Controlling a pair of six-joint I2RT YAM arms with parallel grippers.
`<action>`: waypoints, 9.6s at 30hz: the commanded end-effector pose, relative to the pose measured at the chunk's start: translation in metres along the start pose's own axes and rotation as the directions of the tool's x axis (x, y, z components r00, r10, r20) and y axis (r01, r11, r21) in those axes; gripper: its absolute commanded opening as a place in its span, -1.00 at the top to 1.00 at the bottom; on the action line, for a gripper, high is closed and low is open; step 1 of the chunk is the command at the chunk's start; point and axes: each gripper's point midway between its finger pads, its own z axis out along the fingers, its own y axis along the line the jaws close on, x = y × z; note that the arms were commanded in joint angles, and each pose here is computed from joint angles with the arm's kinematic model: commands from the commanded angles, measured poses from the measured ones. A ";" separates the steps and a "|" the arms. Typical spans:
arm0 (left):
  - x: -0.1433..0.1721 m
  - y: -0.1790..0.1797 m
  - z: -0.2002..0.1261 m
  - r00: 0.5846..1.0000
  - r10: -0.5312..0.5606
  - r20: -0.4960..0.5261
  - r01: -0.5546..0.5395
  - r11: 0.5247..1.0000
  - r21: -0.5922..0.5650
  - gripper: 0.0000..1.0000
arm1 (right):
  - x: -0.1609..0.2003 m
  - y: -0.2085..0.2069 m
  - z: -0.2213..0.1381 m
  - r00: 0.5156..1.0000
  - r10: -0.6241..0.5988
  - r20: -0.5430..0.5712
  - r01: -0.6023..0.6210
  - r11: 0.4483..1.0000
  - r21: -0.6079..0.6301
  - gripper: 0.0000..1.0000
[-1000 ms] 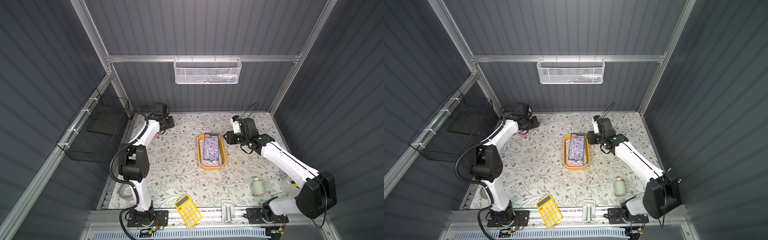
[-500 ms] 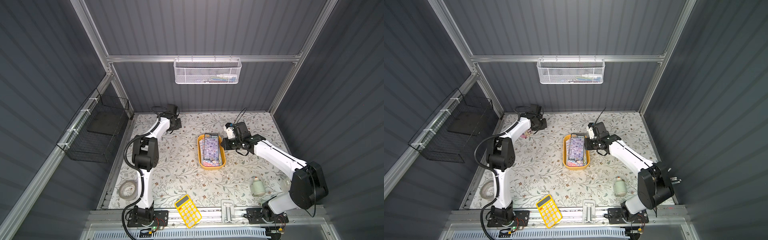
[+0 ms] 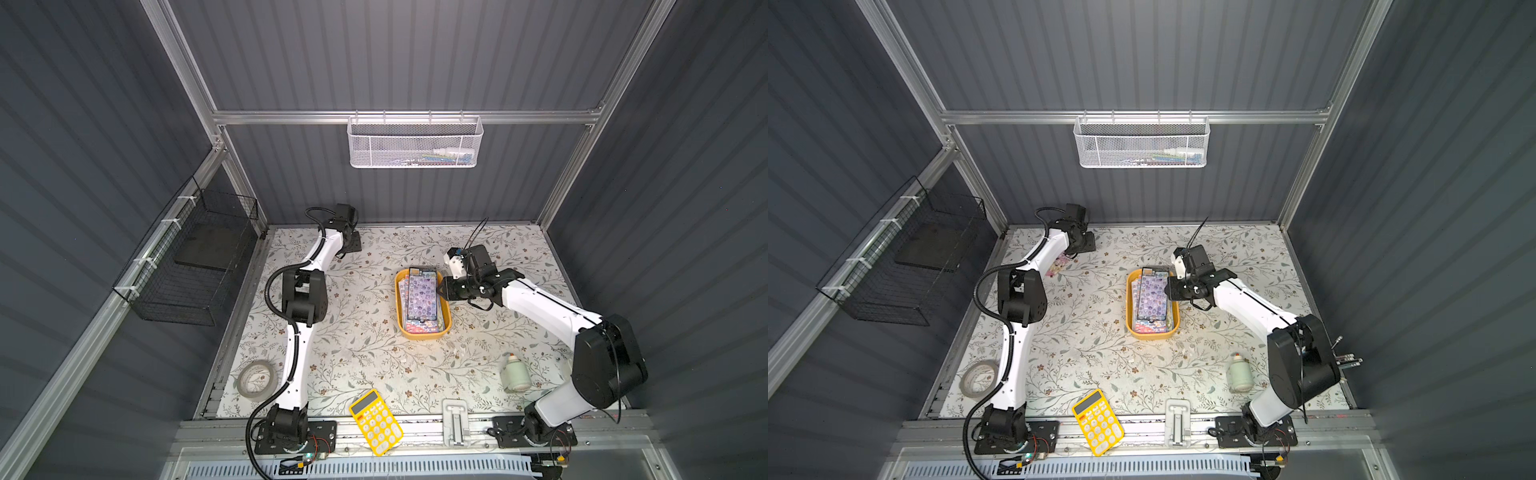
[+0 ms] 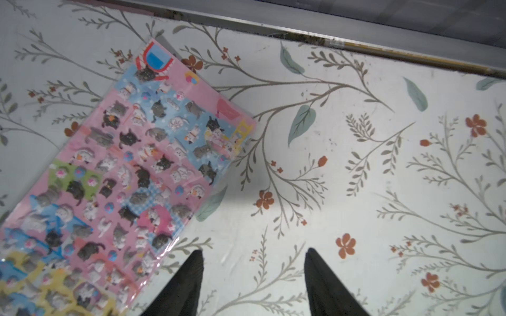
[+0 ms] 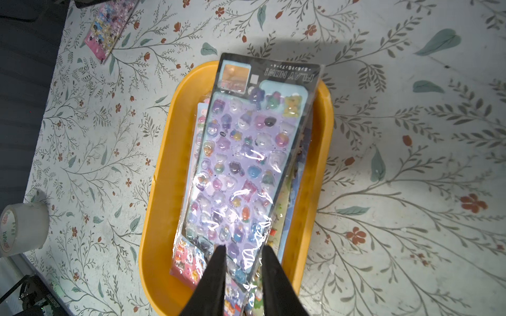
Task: Take the stickers out of the storage box
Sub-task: Adjust the sticker at the center of the board, then pick up the sticker from the storage box.
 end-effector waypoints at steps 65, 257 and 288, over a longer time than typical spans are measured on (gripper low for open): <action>0.030 0.168 -0.025 0.971 -0.233 0.046 0.236 0.935 -0.265 1.00 | 0.005 0.003 0.024 0.997 0.062 -0.037 -0.064 0.996 -0.058 0.34; 0.142 -0.237 -0.122 0.990 0.136 -0.036 -0.095 0.836 0.540 0.90 | -0.009 -0.023 0.045 0.967 0.248 -0.065 -0.252 0.965 -0.067 0.34; 0.020 -0.204 -0.291 0.940 -0.019 0.342 -0.253 0.635 0.730 1.00 | -0.082 0.004 -0.101 0.928 0.058 0.369 -0.034 0.997 -0.072 -0.98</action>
